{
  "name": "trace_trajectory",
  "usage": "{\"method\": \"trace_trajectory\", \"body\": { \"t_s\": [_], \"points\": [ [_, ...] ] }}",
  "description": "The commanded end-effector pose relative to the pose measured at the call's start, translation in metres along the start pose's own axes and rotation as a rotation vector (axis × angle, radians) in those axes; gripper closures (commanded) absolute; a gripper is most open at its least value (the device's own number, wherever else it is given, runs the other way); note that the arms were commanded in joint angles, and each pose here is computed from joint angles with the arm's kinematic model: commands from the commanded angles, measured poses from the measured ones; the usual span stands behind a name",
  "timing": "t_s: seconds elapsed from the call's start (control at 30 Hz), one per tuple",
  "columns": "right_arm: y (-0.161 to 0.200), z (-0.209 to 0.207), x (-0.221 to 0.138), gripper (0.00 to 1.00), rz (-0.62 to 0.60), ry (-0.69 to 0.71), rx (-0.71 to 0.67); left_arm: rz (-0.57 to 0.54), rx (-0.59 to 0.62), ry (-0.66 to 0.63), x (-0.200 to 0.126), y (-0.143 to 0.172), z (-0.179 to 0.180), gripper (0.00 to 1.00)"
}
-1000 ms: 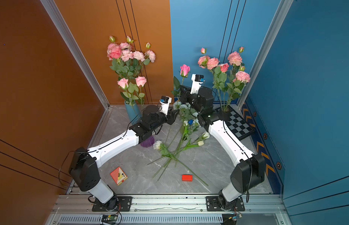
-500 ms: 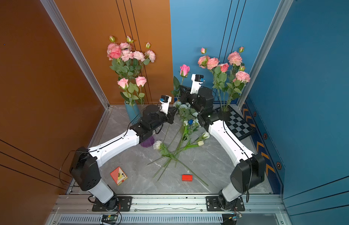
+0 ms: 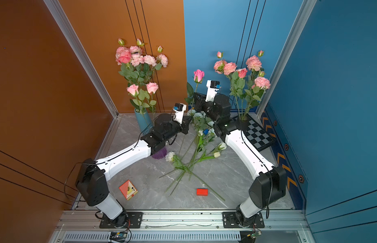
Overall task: Place the pink flowers into the vase
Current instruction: Place the flower in the vase.
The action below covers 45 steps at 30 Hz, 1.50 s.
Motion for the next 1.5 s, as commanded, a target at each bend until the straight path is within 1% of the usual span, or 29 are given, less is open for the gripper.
{"method": "trace_trajectory", "body": {
  "t_s": [0.0,0.23,0.33,0.47,0.53,0.57,0.77,0.93,1.07,1.17,1.27,1.47],
  "points": [
    [0.001,-0.003,0.000,0.78,0.022,0.032,0.004,-0.064,0.026,-0.023,-0.008,-0.019,0.002,1.00],
    [-0.001,-0.005,-0.010,0.61,0.030,0.043,-0.013,-0.095,0.066,-0.076,-0.016,-0.031,0.014,1.00],
    [0.000,-0.009,-0.018,0.46,0.031,0.059,-0.023,-0.122,0.103,-0.102,-0.024,-0.043,0.019,1.00],
    [0.004,-0.015,-0.028,0.18,0.030,0.081,-0.028,-0.170,0.154,-0.146,-0.039,-0.063,0.026,1.00],
    [0.006,-0.017,-0.031,0.05,0.036,0.084,-0.028,-0.196,0.169,-0.167,-0.048,-0.074,0.031,1.00],
    [0.009,-0.018,-0.031,0.00,0.041,0.084,-0.024,-0.211,0.176,-0.179,-0.052,-0.080,0.034,1.00],
    [0.023,-0.015,-0.029,0.00,0.088,0.052,-0.007,-0.320,0.206,-0.228,-0.077,-0.117,0.045,1.00],
    [0.037,-0.005,-0.024,0.00,0.130,0.007,-0.003,-0.422,0.264,-0.300,-0.101,-0.149,0.052,1.00],
    [0.048,0.009,-0.021,0.00,0.171,-0.059,-0.017,-0.466,0.297,-0.362,-0.118,-0.162,0.063,1.00],
    [0.055,0.019,-0.020,0.00,0.198,-0.094,-0.034,-0.486,0.299,-0.406,-0.130,-0.165,0.073,1.00],
    [0.062,0.023,-0.017,0.00,0.218,-0.109,-0.038,-0.492,0.290,-0.436,-0.138,-0.161,0.082,1.00],
    [0.070,0.028,-0.015,0.00,0.236,-0.124,-0.038,-0.469,0.251,-0.469,-0.133,-0.131,0.101,1.00]
  ]
}}
Point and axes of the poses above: each gripper's point midway between its finger pads, its own x axis out along the fingers, its own z axis along the line the jaws close on, y = z × x, the point moved 6 cm from there along -x, back along the fingers, and after that the axes turned 1 degree about x, right-handed, at the moved point
